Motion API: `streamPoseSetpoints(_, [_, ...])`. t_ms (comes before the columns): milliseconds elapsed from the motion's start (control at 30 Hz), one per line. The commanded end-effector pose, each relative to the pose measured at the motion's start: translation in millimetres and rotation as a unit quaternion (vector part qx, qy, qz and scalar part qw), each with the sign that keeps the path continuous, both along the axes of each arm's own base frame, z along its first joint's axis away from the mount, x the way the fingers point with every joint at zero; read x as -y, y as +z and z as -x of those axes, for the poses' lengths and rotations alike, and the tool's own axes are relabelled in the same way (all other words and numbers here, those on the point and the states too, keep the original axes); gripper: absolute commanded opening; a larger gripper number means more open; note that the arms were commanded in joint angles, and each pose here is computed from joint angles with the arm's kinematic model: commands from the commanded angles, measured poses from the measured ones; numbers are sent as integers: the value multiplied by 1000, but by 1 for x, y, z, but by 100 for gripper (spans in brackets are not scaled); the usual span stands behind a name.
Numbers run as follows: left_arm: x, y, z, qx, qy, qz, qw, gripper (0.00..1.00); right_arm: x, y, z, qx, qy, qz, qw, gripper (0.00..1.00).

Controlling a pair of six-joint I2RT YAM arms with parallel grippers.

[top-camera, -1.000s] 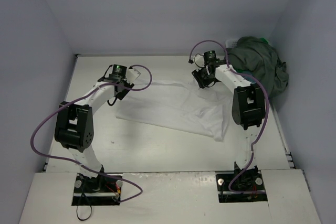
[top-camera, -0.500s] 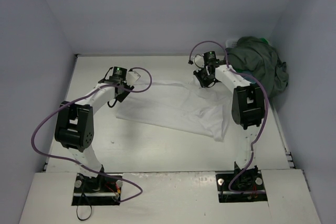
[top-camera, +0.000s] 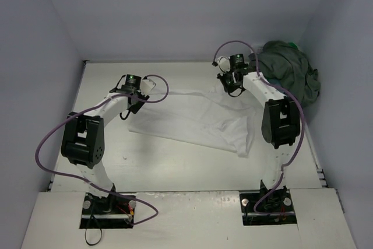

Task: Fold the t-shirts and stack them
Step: Grap the side of the flattened tshirt furthest away from the robot with both arms

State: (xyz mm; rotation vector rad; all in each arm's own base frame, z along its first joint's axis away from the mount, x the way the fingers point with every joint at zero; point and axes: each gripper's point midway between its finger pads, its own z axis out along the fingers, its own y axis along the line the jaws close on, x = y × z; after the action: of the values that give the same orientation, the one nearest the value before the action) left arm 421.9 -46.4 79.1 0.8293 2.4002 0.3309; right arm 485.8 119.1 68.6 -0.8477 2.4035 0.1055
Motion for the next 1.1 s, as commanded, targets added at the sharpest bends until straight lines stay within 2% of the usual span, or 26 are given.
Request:
streamPoseSetpoints(0, [6,12,-10,27,5,17,999,42,6,82,-18,106,-27,-32,993,0])
streamPoseSetpoints(167, [8,10,-10,26,6,21,999,42,16,105,-16,138,-42,-46,988,0])
streamPoseSetpoints(467, [20,4,-24,23,2,28,999,42,22,81,7,111,-23,-37,993,0])
streamPoseSetpoints(600, [26,15,-46,37,2,34,999,42,23,72,14,103,-13,-36,994,0])
streamPoseSetpoints(700, [29,7,-60,34,3,30,999,42,24,61,17,92,-10,-33,995,0])
streamPoseSetpoints(867, [35,29,-100,89,11,35,995,42,24,51,19,84,-7,-32,996,0])
streamPoseSetpoints(967, [42,34,-116,99,4,46,994,42,25,51,19,85,-7,-32,996,0])
streamPoseSetpoints(1067, [52,25,-120,78,-2,62,995,42,25,54,19,86,-7,-36,996,0])
